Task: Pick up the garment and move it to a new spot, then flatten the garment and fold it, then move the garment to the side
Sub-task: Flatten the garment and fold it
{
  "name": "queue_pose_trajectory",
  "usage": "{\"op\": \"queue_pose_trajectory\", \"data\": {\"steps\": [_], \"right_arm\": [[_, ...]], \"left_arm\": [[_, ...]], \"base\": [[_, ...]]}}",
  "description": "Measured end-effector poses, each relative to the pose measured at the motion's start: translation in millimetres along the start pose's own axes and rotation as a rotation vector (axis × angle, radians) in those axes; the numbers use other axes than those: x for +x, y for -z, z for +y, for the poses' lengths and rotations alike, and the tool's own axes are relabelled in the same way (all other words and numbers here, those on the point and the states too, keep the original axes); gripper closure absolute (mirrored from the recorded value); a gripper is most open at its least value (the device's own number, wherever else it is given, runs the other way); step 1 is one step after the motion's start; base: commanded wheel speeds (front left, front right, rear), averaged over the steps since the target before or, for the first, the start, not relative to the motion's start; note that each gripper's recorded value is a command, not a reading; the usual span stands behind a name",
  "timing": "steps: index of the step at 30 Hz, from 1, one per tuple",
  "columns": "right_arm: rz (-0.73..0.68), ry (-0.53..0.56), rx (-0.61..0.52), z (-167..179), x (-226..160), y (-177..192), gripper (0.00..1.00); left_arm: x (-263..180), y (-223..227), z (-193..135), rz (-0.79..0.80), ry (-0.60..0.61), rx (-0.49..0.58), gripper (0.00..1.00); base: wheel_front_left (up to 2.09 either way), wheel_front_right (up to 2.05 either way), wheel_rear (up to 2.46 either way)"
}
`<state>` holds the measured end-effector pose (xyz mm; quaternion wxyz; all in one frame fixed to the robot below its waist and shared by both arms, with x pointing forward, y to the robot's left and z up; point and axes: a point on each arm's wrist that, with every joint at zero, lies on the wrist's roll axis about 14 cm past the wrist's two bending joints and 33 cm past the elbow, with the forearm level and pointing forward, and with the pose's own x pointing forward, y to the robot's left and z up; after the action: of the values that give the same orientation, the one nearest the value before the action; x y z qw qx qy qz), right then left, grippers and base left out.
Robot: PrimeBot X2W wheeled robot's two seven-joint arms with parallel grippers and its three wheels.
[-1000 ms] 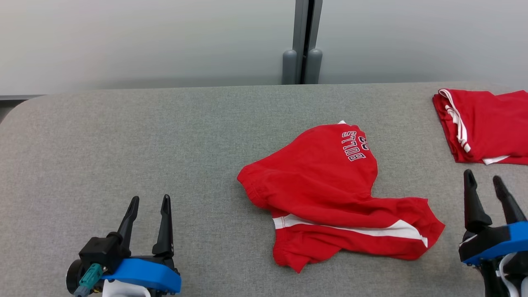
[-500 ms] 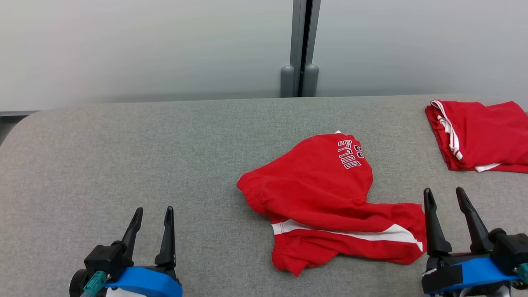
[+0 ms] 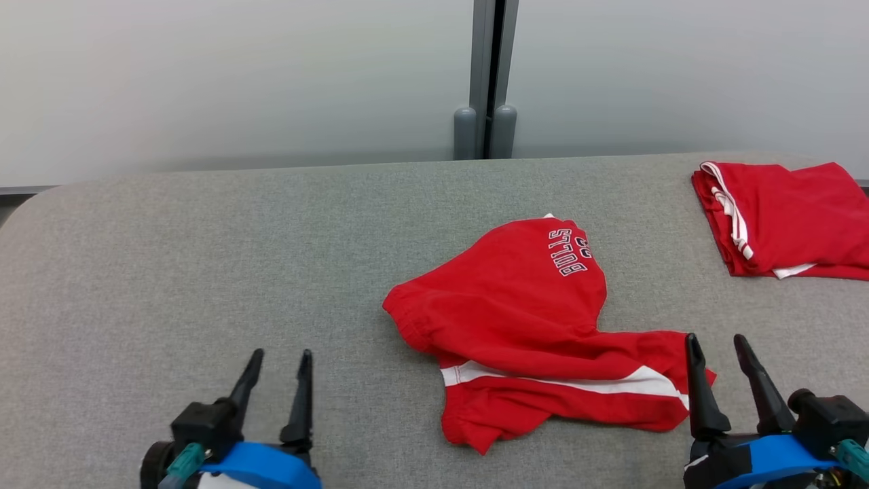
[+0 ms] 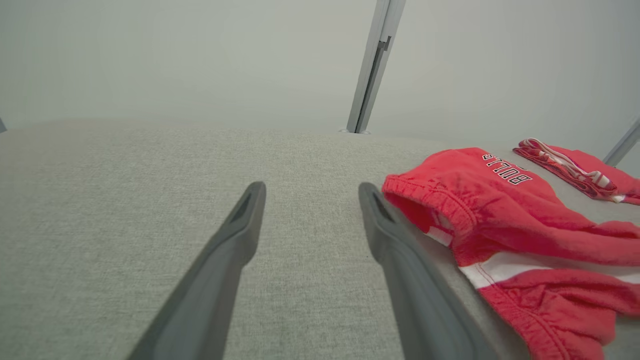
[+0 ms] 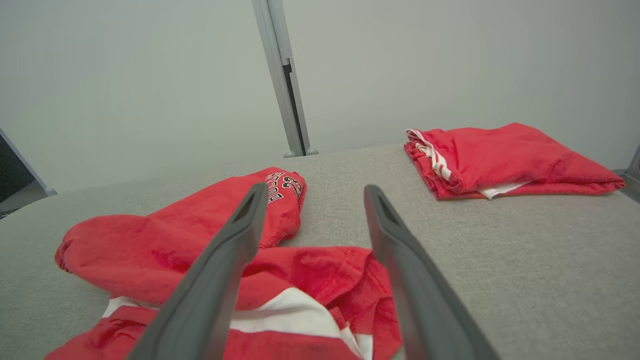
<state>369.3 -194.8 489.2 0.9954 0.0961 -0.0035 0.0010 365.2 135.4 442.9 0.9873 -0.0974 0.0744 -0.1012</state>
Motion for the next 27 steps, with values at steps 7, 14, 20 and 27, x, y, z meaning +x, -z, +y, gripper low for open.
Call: {"op": "queue_pose_trajectory", "data": {"steps": [7,14,20,27], "right_arm": [[0.026,-0.001,0.014,1,3,8,0.00],[0.024,0.021,0.014,-6,6,9,0.00],[0.028,0.047,0.020,-14,3,11,0.00],[0.032,0.088,0.024,-27,-2,13,0.00]], "left_arm": [[18,19,-59,0.109,0.173,-0.022,0.00],[22,60,-127,0.386,0.370,-0.103,0.00],[32,92,-119,0.552,0.353,-0.018,0.00],[45,100,-121,0.597,0.333,-0.011,0.00]], "base": [[0.00,0.00,0.00],[0.00,0.00,0.00],[0.00,0.00,0.00],[0.00,0.00,0.00]]}}
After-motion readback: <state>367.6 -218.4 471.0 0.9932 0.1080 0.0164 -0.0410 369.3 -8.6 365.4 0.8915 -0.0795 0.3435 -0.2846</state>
